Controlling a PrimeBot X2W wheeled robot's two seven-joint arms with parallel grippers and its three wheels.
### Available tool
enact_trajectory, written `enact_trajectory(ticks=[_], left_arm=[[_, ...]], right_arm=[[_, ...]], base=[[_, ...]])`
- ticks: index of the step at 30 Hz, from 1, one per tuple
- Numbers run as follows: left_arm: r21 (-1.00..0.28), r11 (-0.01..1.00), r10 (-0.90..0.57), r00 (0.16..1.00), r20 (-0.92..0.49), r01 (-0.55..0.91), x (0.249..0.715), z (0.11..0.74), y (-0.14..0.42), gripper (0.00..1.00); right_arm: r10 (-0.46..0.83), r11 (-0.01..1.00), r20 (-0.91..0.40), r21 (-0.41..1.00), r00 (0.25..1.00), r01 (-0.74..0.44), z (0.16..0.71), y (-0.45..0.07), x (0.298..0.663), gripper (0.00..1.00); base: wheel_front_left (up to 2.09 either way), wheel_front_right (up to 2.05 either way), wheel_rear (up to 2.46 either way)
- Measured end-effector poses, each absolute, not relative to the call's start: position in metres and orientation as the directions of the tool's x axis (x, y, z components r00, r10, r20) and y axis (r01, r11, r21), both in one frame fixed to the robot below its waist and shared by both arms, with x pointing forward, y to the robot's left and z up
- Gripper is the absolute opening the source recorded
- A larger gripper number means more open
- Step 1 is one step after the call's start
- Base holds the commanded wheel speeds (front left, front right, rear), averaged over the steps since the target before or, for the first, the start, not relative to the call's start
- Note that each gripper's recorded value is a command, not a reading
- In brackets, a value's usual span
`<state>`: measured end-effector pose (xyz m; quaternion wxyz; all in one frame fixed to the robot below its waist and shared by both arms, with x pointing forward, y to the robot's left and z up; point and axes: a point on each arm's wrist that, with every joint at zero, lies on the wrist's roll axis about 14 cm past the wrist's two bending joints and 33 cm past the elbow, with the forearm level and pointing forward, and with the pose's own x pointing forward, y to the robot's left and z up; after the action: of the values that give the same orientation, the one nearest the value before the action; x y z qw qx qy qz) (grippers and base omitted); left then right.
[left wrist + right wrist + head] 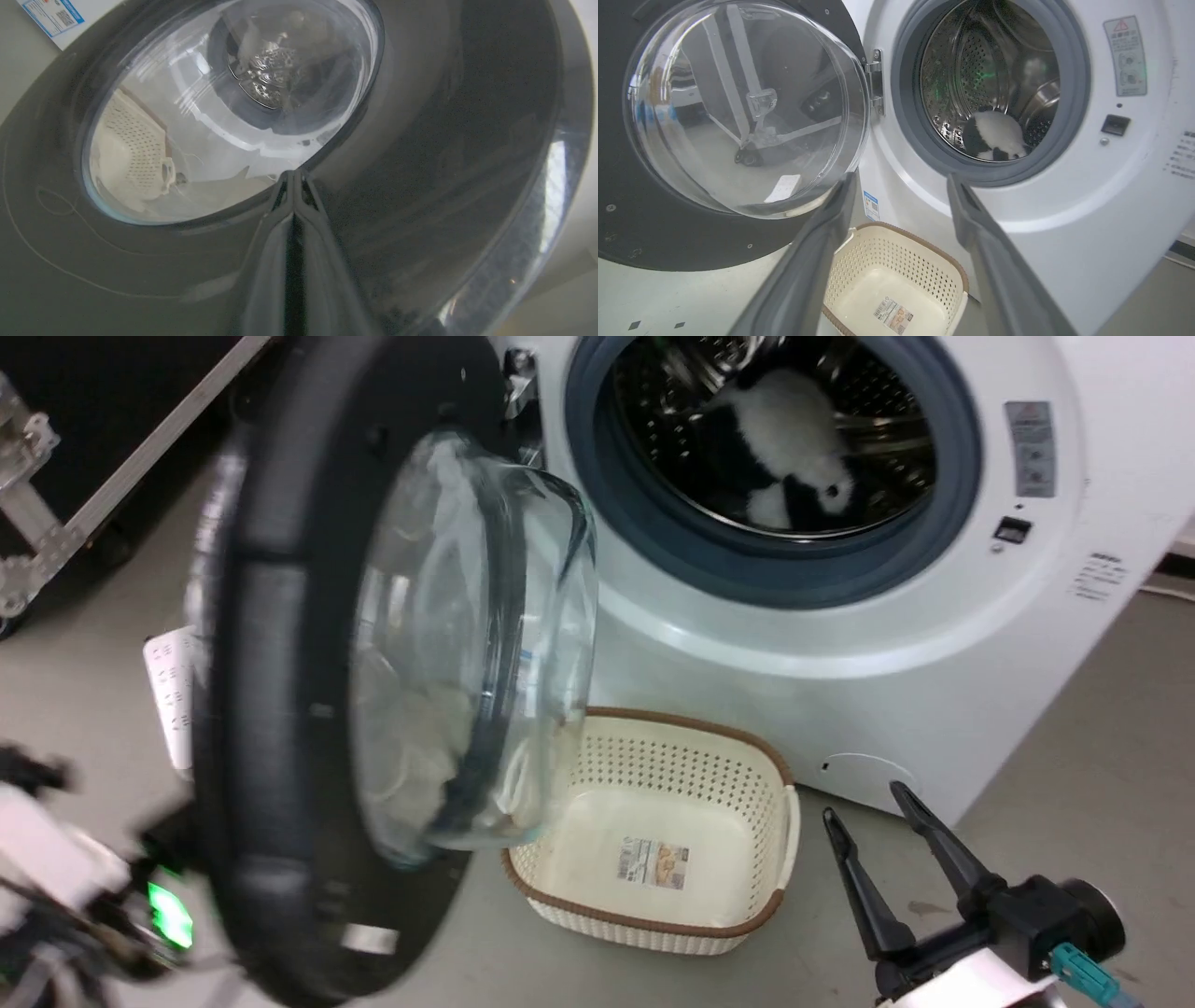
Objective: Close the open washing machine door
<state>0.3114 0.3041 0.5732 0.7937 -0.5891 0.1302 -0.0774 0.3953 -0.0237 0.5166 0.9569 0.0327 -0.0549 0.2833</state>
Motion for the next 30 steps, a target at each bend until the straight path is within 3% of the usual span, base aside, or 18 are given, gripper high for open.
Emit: enact_trajectory(ticks=[19, 26, 30], left_arm=[[-0.999, -0.051, -0.66, 0.75, 0.046, 0.017, 0.351, 0.527, 0.075, 0.0], [-0.995, -0.094, -0.701, 0.709, 0.078, 0.016, 0.405, 0.519, 0.01, 0.0], [-0.991, -0.129, -0.665, 0.74, 0.102, 0.021, 0.449, 0.52, -0.016, 0.0]], right_arm=[[0.28, 0.959, 0.121, 0.006, 0.952, -0.283, 0.517, -0.123, 0.403, 1.0], [0.121, 0.993, 0.079, 0.004, 0.99, -0.121, 0.505, -0.179, 0.395, 1.0], [0.033, 0.999, 0.054, 0.001, 0.998, -0.033, 0.5, -0.206, 0.386, 1.0]], base=[[0.0, 0.0, 0.0], [0.0, 0.0, 0.0], [0.0, 0.0, 0.0]])
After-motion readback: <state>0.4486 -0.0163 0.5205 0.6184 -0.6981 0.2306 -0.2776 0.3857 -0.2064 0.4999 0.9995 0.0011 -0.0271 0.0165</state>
